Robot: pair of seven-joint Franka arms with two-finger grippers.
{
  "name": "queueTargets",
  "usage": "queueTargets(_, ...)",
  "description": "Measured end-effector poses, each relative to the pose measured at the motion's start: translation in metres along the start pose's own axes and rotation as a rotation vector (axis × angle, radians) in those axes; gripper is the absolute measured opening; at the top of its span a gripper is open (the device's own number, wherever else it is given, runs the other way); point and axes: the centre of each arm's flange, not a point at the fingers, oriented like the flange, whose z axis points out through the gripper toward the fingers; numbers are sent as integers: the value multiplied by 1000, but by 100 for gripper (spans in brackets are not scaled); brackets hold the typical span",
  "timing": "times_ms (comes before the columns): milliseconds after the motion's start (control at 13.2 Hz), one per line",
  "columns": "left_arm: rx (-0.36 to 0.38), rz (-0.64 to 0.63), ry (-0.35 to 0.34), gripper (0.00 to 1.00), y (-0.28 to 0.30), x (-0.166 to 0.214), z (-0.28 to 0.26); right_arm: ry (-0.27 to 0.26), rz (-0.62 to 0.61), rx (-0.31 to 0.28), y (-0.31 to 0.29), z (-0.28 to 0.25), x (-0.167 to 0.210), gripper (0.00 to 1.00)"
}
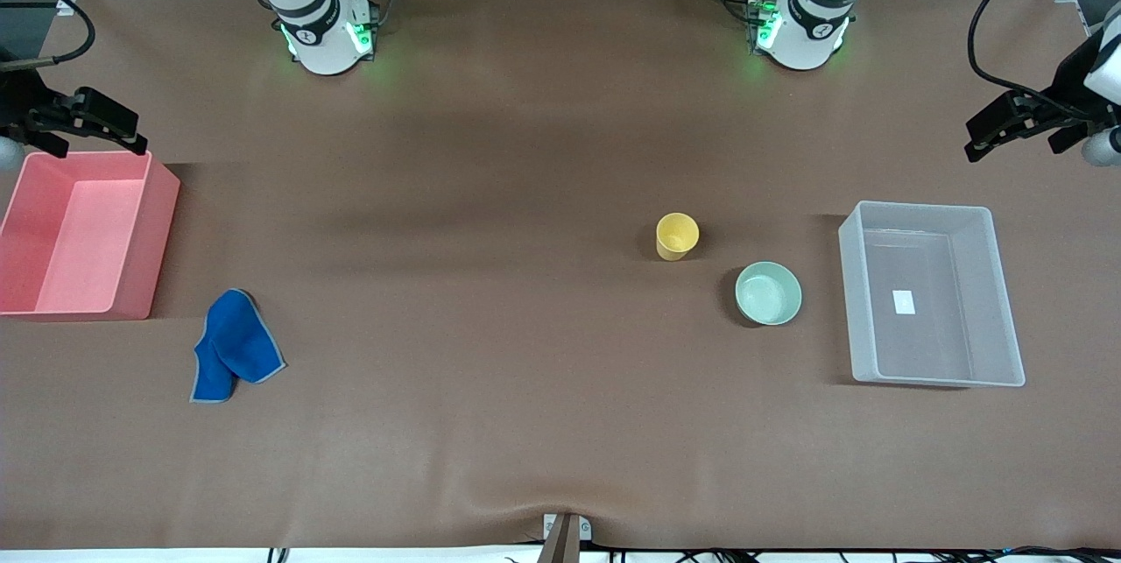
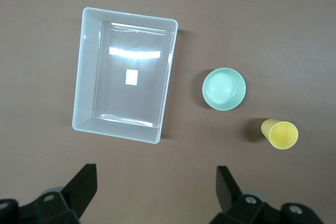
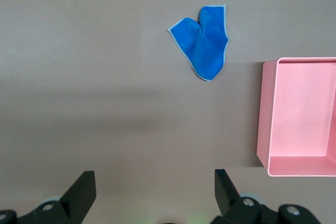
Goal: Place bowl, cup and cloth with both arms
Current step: 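Move the left gripper over the green bowl while the right gripper reaches the cloth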
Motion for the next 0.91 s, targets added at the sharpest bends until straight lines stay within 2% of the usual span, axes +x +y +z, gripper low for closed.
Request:
queueTargets(455, -2, 0, -9, 100, 1, 6, 4, -1, 0, 0, 0, 0, 0, 100)
queueTargets(682, -2, 20, -79, 100, 28, 19, 45, -2, 1, 0, 1, 0, 0, 100)
queueTargets(910, -4, -20, -85, 100, 64, 23, 110, -3, 2, 0, 1, 1, 0, 100)
